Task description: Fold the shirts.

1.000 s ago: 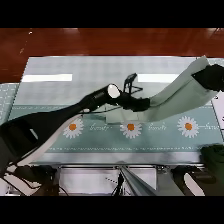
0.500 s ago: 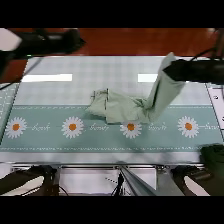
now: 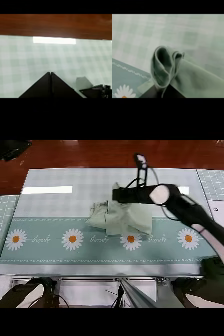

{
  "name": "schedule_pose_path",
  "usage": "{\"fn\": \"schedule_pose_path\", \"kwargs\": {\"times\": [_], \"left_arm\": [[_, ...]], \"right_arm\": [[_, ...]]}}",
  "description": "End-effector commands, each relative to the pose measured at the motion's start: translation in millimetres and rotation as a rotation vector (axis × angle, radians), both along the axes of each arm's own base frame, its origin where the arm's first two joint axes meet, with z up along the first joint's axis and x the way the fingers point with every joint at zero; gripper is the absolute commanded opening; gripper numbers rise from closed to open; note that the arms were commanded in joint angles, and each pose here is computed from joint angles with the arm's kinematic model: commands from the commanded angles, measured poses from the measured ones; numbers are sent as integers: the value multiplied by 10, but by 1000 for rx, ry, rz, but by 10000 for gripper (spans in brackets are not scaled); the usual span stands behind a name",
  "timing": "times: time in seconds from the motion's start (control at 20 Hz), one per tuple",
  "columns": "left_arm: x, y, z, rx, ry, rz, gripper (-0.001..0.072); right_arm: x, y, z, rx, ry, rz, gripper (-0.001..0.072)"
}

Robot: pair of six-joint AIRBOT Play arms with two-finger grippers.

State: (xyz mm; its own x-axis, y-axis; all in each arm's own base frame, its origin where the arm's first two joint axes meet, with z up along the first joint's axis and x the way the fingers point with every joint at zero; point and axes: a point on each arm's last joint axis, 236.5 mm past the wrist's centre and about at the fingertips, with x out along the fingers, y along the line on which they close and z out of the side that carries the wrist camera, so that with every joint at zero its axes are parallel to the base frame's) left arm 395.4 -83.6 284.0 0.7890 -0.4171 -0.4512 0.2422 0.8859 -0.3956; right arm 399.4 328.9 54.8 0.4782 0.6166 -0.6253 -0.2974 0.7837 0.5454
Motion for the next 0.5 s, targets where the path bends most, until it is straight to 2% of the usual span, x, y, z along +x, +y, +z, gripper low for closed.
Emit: {"fn": "schedule_pose_path", "kwargs": {"times": [0.0,0.05,0.1,0.2,0.25,0.45], "left_arm": [[-91,16,-103,14,37,-7,35],[-89,18,-166,13,52,-7,34],[-87,18,-230,12,66,-7,35],[-86,18,-336,14,88,-10,35],[-86,18,-361,25,88,-18,35],[-78,47,-372,42,85,-15,35]], "right_arm": [[-82,572,-320,108,50,-27,21],[-139,669,-397,118,70,-24,21],[-199,750,-470,119,84,-16,64],[-268,821,-525,107,83,4,381],[-248,797,-492,106,73,7,449],[56,212,15,48,-50,-5,451]]}}
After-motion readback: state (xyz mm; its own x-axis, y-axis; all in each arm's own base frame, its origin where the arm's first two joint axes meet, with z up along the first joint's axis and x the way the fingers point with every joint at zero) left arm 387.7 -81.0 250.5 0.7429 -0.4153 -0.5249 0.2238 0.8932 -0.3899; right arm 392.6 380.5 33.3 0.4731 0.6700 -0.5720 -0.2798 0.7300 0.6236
